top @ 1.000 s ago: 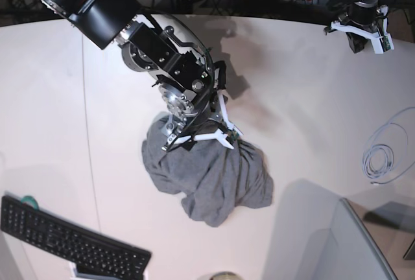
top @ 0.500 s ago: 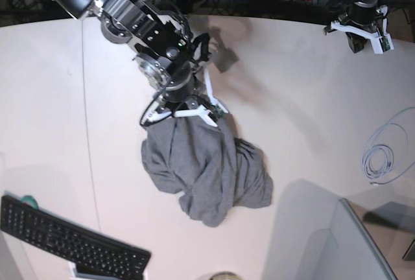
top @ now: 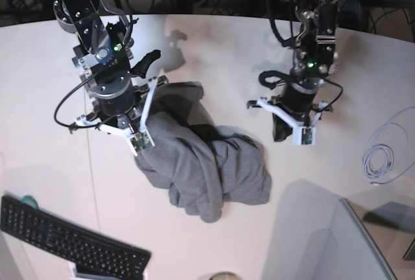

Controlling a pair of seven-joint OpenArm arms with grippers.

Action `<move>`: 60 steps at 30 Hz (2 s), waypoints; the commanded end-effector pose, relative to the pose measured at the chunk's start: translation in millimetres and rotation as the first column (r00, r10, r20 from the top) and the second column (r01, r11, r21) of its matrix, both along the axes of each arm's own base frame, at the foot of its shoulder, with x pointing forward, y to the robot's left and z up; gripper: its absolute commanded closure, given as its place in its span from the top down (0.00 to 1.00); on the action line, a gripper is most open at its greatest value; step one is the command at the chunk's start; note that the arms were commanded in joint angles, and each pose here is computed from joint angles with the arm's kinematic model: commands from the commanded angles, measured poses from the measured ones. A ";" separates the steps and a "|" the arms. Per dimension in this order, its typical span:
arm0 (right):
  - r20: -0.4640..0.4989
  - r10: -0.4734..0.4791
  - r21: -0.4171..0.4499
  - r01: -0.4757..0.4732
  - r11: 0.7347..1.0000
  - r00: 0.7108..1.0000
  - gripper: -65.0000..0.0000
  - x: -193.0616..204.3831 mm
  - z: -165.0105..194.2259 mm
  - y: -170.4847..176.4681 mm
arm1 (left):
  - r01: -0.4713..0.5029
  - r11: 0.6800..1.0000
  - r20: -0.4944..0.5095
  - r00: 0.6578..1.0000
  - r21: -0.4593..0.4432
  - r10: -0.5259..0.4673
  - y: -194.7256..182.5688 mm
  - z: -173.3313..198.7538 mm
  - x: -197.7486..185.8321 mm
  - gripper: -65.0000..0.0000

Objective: Layout the t-shirt on the table in an organized manner, then fold the t-shirt properly
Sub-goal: 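Lift the shirt with the right gripper and pull it outward, then grasp the shirt with both grippers and lift it off the table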

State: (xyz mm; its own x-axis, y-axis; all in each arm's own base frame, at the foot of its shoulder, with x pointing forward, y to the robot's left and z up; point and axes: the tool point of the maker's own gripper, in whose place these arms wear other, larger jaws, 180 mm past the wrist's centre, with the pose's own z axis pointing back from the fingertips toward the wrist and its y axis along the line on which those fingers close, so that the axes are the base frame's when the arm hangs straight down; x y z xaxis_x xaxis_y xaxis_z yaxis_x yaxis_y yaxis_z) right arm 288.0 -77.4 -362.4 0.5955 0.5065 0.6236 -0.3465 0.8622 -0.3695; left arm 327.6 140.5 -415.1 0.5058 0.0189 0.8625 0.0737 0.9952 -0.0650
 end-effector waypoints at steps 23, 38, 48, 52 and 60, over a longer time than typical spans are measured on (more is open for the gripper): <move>0.025 -0.347 -0.077 0.348 0.934 0.937 0.41 70.4 24.3 -142.1 | -0.073 0.981 -0.039 0.996 0.182 0.082 51.1 -42.2 -27.5 0.00; 0.144 -0.088 -0.013 0.090 0.996 0.986 0.55 43.5 41.0 -57.3 | 0.245 0.969 0.115 0.962 0.021 -0.246 -139.9 9.5 47.8 0.00; 0.187 0.017 -0.002 -0.017 1.000 0.982 0.55 73.3 56.5 -14.9 | 0.261 0.963 -0.146 0.957 0.067 -0.249 -103.5 -81.6 15.2 0.00; 0.080 0.200 -0.011 -0.200 0.980 0.976 0.55 76.2 29.8 40.5 | 0.249 0.962 -0.102 0.966 0.109 -0.239 -79.4 -68.5 -8.0 0.00; 0.061 0.484 0.013 -0.485 0.874 0.873 0.55 37.6 26.5 154.9 | 0.090 0.986 0.008 0.996 0.141 -0.092 -24.7 -27.2 -15.4 0.00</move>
State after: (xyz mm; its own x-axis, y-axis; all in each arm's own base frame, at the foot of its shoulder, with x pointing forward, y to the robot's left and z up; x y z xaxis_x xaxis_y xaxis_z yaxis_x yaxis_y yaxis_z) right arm 319.4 70.1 -349.1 0.2675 0.7280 0.6312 -0.7129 0.5903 -0.3787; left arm 305.8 117.0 -452.7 0.5243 -0.1527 0.8377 0.1681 0.9830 0.0739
